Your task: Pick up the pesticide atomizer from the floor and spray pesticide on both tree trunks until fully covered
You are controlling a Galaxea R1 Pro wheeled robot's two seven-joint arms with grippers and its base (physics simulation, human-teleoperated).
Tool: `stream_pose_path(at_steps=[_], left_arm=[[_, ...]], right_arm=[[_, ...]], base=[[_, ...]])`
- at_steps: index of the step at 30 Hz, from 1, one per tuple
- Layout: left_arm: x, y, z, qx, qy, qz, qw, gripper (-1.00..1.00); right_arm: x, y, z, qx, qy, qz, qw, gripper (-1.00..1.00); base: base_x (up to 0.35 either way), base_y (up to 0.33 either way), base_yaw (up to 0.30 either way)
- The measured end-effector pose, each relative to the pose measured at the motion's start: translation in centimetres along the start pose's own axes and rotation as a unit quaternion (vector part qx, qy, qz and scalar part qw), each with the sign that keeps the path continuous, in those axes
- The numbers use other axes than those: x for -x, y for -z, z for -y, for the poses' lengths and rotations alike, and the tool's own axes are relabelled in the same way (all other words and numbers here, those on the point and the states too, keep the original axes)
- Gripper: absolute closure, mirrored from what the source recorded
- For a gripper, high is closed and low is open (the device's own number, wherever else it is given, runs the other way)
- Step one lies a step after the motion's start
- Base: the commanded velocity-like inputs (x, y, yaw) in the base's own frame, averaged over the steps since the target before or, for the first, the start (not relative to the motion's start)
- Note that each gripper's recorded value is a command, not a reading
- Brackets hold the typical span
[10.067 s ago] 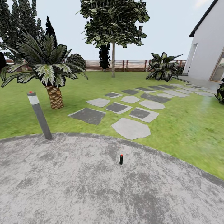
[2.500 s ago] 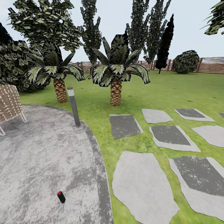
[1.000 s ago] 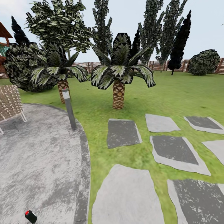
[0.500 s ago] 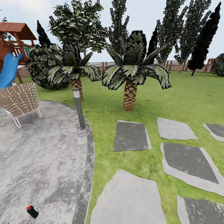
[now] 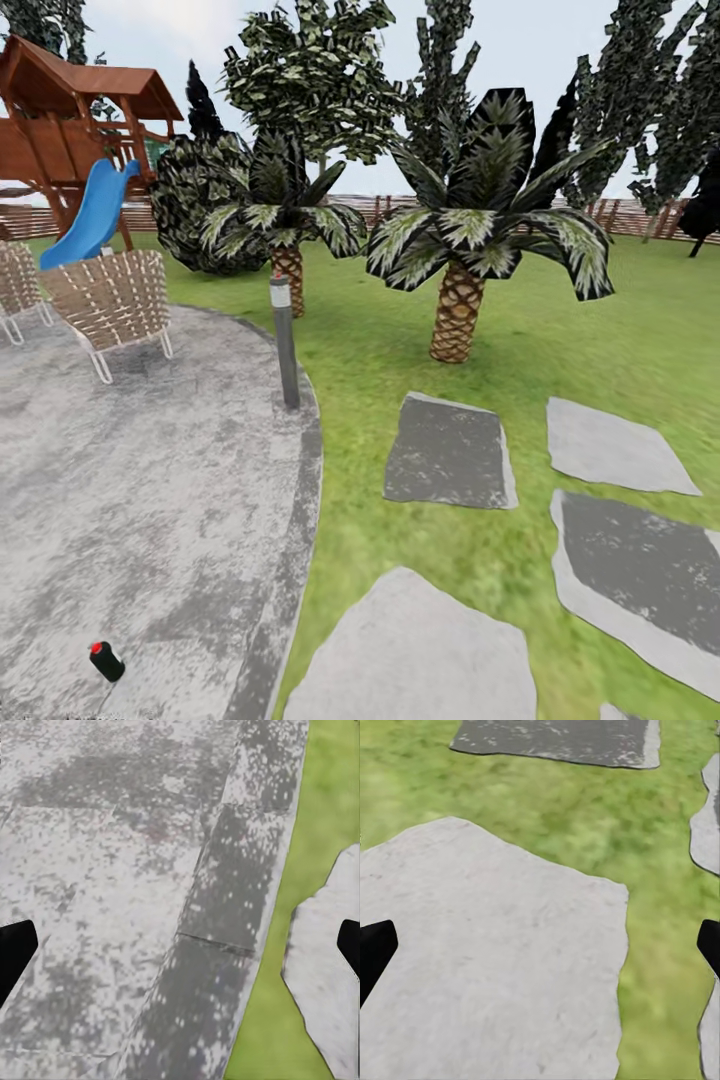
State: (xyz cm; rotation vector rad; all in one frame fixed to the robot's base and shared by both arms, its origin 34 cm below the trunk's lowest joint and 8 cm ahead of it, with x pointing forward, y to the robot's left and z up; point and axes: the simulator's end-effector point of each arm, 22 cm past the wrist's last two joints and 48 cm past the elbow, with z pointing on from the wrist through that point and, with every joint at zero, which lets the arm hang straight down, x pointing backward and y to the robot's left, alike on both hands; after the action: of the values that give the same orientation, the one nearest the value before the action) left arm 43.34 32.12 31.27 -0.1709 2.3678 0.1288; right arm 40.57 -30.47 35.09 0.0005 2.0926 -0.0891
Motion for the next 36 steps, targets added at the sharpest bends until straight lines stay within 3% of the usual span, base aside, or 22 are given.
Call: stream_pose_path(at_steps=[36], left_arm=[[0.19, 0.01, 0.03, 0.0, 0.0, 0.002, 1.0, -1.0]], right_arm=[[0.14, -0.03, -0.01, 0.0, 0.0, 0.002, 1.0, -1.0]], base=[[0.178, -0.207, 0.278]])
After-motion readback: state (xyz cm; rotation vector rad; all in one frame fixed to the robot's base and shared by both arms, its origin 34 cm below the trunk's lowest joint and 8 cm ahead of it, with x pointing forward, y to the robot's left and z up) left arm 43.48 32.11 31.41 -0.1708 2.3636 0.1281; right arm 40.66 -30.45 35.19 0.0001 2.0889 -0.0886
